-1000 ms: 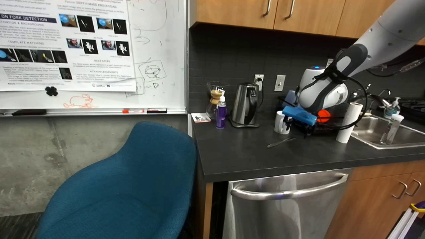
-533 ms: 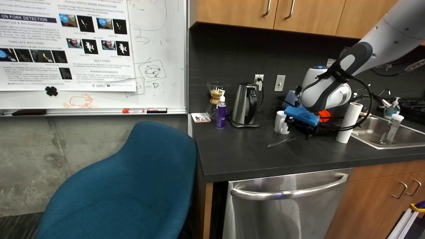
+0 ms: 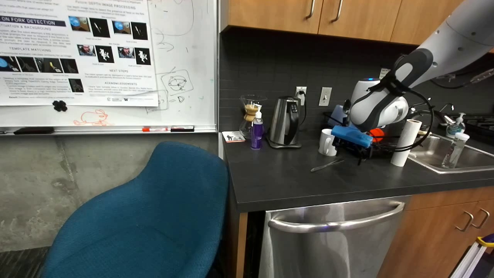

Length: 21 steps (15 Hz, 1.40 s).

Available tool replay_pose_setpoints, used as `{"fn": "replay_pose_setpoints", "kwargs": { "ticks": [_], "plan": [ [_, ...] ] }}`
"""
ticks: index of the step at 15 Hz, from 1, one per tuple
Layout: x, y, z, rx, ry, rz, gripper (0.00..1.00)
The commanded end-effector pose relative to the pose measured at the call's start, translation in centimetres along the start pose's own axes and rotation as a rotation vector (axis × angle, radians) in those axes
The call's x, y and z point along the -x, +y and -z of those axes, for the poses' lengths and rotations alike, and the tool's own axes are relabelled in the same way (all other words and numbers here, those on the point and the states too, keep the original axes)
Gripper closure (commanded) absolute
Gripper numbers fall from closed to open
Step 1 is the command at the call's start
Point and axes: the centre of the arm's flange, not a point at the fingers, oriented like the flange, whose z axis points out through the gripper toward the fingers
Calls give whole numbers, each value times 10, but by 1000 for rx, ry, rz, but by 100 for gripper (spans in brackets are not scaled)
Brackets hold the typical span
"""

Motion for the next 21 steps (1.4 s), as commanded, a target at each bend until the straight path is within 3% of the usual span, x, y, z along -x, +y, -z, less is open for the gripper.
{"fn": "replay_pose_setpoints", "kwargs": {
  "ticks": [1, 12, 21],
  "plan": [
    [1, -8, 8, 19, -5, -18, 0],
    [-8, -16, -6, 94, 1, -47, 0],
    [-12, -22, -16, 107, 2, -46, 0]
  ]
}}
